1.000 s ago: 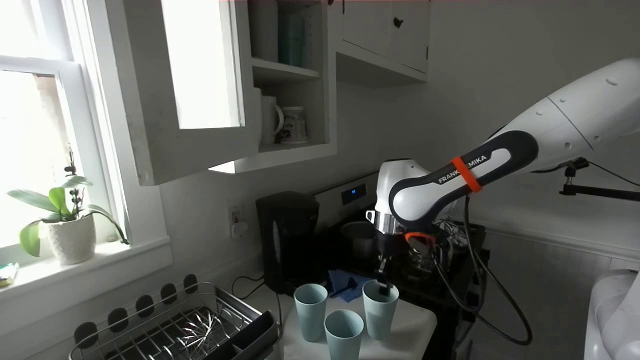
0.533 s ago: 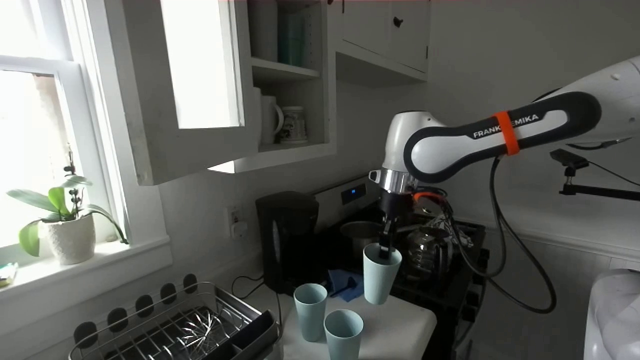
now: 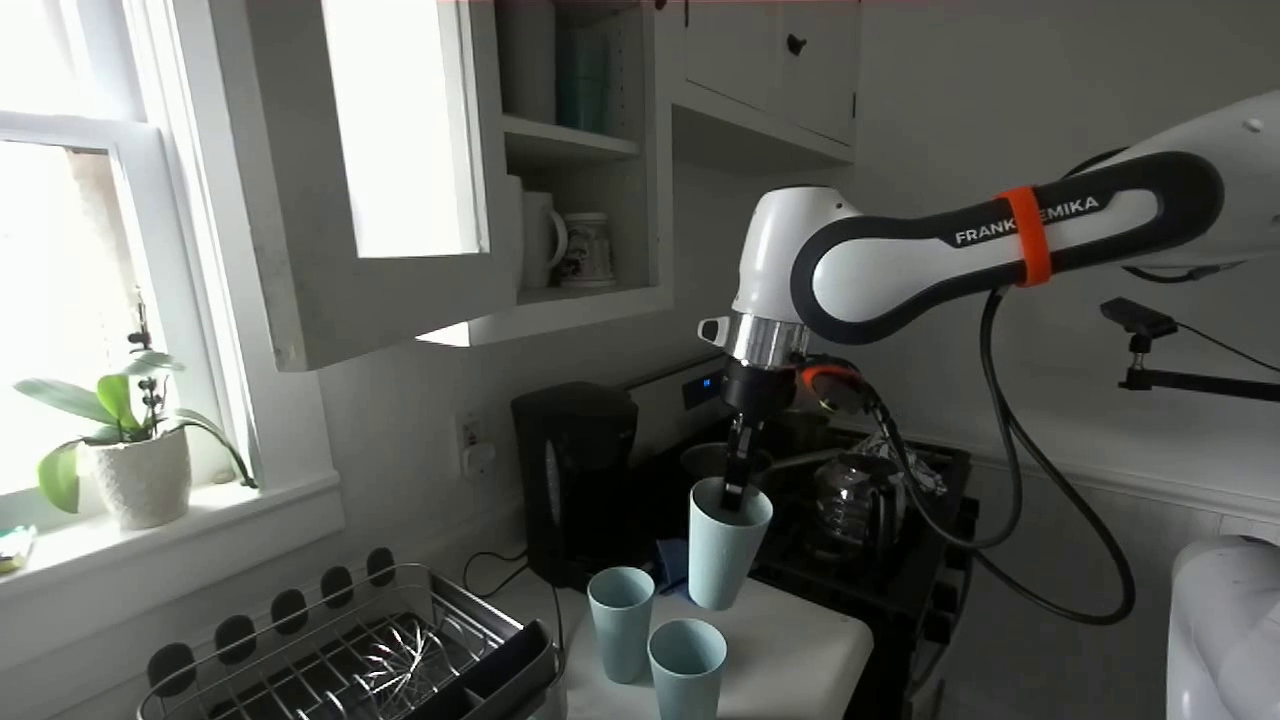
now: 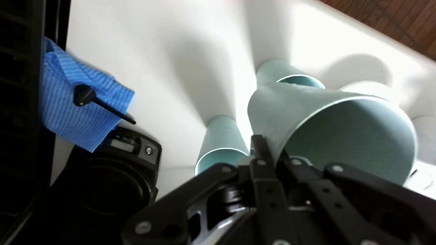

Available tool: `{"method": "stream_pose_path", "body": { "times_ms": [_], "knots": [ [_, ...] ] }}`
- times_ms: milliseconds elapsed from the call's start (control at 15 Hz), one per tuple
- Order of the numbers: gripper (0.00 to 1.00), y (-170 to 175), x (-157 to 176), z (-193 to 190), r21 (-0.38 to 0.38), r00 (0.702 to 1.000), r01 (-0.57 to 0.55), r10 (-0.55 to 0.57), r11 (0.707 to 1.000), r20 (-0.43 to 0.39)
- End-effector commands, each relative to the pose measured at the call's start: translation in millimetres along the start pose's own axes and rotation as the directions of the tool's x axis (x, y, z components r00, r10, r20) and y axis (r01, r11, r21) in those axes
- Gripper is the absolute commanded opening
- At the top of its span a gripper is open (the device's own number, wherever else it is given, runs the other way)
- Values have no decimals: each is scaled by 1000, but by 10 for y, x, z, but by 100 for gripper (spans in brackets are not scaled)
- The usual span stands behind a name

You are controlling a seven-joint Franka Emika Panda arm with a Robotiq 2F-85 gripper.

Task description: Stack all the blue cups on the kitchen counter together, pick up the blue stacked cups and place them upside down on the bottom shelf of the open cabinet

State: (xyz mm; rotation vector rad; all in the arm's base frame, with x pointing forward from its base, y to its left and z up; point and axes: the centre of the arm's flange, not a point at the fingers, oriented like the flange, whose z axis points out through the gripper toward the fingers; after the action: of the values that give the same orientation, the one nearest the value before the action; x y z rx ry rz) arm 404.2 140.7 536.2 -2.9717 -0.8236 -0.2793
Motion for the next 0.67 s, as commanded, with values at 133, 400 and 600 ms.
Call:
{"method": "stream_pose_path", "body": {
  "times_ms": [133, 400, 600],
  "knots": [
    [1, -95, 226, 305, 49, 996, 72, -75, 996, 55],
    [1, -130, 286, 361, 97, 993, 122, -121, 988, -9],
    [1, -174, 317, 469, 127, 989, 150, -150, 980, -11]
  ]
}}
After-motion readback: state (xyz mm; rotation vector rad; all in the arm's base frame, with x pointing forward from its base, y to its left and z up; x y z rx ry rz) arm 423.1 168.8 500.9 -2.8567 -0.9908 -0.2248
